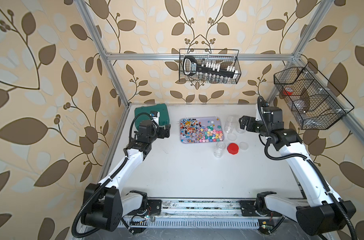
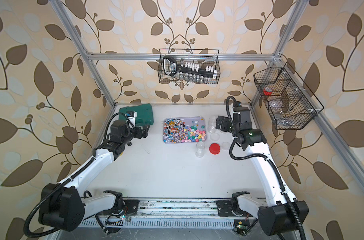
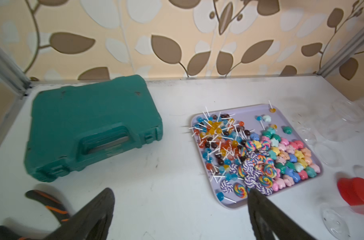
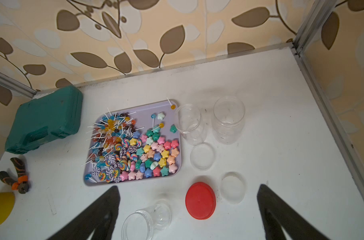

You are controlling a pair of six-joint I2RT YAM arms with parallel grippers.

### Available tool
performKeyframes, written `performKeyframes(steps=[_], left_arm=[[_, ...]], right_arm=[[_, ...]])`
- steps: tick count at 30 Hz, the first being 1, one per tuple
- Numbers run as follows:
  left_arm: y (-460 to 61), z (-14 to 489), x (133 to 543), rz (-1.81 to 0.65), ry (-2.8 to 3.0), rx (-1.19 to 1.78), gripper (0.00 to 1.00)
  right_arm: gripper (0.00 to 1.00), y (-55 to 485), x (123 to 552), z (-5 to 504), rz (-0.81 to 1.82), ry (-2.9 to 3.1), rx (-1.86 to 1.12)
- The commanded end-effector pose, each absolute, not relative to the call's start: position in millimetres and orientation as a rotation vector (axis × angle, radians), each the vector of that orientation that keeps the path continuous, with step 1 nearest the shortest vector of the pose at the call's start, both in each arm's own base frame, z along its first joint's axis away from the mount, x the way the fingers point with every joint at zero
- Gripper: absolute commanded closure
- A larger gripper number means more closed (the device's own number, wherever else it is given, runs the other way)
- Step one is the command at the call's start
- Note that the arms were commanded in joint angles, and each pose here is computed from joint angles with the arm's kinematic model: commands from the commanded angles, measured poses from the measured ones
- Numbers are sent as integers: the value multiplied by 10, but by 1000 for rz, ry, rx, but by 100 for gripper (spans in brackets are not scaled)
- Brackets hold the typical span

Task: Pour the candies out of the jar
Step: Reset both arms

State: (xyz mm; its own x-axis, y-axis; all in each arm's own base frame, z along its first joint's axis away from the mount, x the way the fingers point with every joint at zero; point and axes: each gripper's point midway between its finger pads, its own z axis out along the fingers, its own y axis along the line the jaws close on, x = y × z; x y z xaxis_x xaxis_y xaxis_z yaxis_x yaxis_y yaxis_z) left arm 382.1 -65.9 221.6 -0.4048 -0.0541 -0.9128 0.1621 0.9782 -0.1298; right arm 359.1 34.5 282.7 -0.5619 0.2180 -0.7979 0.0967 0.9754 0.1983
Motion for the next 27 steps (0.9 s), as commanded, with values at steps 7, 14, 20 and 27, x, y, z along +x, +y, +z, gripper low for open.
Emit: performKeyframes(steps=[7, 14, 20, 27], left_arm=[[-128, 1993, 3589, -63, 1861, -68, 1], [40, 1737, 3553, 28, 1823, -120, 1], [129, 1462, 3504, 65, 1871, -176, 1], [61, 1033, 3689, 51, 1922, -134, 1]], right_arm=[[1, 345, 3676, 2539, 109, 1971, 73], [1, 191, 3557, 2278, 44, 1848, 118], [1, 77, 3517, 2003, -16, 1870, 151], [1, -92, 3538, 1867, -75, 1806, 160]])
